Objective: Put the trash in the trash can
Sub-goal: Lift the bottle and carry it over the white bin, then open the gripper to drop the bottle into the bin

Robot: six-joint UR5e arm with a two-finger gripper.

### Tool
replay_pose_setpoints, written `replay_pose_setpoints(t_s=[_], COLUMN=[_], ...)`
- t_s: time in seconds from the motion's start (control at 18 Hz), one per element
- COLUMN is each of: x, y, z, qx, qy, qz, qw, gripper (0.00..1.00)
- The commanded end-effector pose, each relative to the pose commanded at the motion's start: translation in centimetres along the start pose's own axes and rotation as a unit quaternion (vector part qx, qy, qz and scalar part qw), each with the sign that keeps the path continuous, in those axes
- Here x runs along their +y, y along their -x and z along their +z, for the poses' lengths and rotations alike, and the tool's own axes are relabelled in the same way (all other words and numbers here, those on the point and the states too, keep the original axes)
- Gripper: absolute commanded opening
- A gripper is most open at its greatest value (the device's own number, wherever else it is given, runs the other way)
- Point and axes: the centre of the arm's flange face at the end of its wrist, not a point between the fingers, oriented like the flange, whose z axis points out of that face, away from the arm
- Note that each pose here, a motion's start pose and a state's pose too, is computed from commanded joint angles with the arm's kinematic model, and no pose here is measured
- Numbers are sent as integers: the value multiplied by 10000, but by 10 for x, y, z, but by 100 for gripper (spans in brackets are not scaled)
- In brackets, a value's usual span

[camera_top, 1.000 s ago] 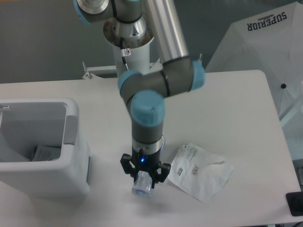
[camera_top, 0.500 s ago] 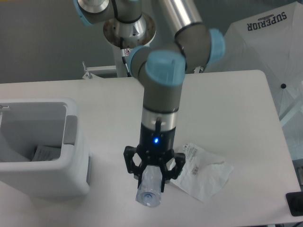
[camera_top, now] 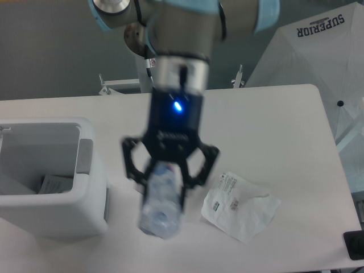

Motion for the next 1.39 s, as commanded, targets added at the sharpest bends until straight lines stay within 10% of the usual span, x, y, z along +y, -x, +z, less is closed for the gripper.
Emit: replay_pose_setpoints(t_s=[0.78,1.17,1.39], x=[70,86,95], y=[-142,-146,-124], z=[59,64,65], qx=[992,1021,869], qy=[765,936,1054], qz=[312,287,141], qw=[9916,9899,9905], gripper=[58,99,100])
